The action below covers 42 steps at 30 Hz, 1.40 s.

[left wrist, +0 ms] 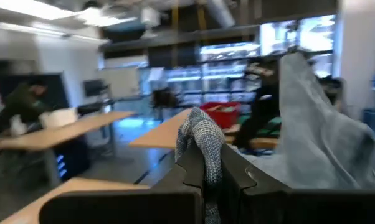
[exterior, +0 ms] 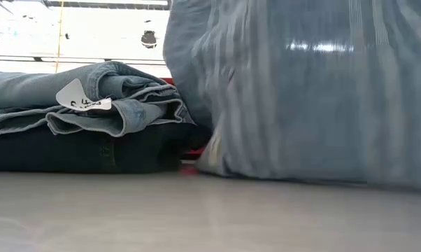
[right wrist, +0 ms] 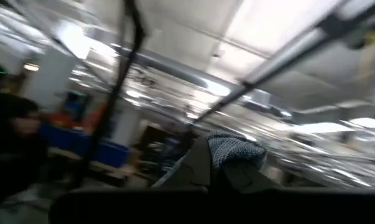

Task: Fold Laundry from Bin
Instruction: Fold the light blue polo shirt

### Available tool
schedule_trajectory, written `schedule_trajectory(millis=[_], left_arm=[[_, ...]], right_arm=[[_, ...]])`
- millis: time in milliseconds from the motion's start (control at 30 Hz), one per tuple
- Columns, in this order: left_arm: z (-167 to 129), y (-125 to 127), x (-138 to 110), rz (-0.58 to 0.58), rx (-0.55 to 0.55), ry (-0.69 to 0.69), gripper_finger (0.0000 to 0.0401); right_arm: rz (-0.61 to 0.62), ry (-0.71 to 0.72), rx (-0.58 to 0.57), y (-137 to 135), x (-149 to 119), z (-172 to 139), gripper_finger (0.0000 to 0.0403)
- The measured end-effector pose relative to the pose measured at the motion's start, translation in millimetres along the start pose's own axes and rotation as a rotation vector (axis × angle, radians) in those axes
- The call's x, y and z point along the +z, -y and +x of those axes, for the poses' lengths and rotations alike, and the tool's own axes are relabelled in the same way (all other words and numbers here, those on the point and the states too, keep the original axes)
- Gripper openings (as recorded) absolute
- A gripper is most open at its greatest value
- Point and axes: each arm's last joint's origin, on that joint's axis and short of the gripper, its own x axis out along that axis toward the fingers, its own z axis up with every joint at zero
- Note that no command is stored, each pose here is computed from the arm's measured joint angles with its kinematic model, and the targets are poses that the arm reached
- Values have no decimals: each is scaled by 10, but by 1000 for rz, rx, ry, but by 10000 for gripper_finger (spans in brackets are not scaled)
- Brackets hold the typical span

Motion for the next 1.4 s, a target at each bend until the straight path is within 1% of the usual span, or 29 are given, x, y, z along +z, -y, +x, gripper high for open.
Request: schedule_trajectory(millis=[67, 133, 233, 267, 333, 400, 467, 533, 600, 667, 767, 900, 967, 1033, 1100, 1133, 1167, 1233, 1267, 1333, 1400], left_arm=[[76, -209, -29, -11, 48, 3, 0], [131, -426, -28, -25, 94, 29, 0], [206, -698, -1, -68, 173, 111, 0], [227, -759, 24, -90, 191, 158, 0], [239, -835, 82, -120, 164, 245, 0], [220, -856, 164, -146, 111, 341, 0], [163, -838, 264, -163, 52, 404, 0], [94, -770, 331, -177, -19, 426, 0], [-7, -678, 374, -189, -75, 395, 0], [-136, -569, 391, -184, -120, 310, 0], [-356, -454, 328, -180, -110, 92, 0], [-725, -366, 113, -234, 10, -283, 0], [-916, -330, -22, -279, 60, -466, 0], [-1076, -283, -170, -347, 89, -650, 0], [-1195, -192, -317, -382, 122, -824, 0], [-1187, -96, -382, -404, 124, -860, 0], [-1185, -1, -456, -398, 106, -880, 0], [-1222, 189, -598, -405, 56, -924, 0], [-1249, 263, -676, -423, 58, -952, 0], [-1338, 363, -945, -395, 141, -1073, 0], [-1451, 525, -1279, -363, 217, -1176, 0]], right_arm=[[-42, -17, -89, 117, 24, -73, 21], [-99, -13, -145, 210, 53, -144, 21], [-193, 27, -237, 310, 121, -195, 21], [-247, 39, -265, 327, 142, -192, 21], [-353, 72, -293, 341, 183, -176, 21], [-376, 123, -286, 358, 242, -160, 21], [-313, 160, -233, 362, 290, -138, 21], [-258, 144, -132, 324, 290, -103, 21], [-213, 77, -35, 247, 245, -44, 21], [-155, -1, 56, 145, 170, 13, 21], [-54, -144, 184, -69, -8, 99, 21], [100, -364, 308, -402, -297, 184, 21], [172, -458, 365, -629, -457, 256, 21], [264, -533, 452, -873, -604, 314, 21], [359, -599, 531, -1129, -735, 364, 21], [390, -639, 559, -1260, -808, 386, 21], [409, -681, 580, -1375, -879, 399, 21], [419, -745, 590, -1553, -1020, 424, 21], [423, -774, 587, -1621, -1089, 434, 21], [455, -815, 592, -1707, -1214, 457, 21], [494, -859, 590, -1733, -1354, 474, 21]])
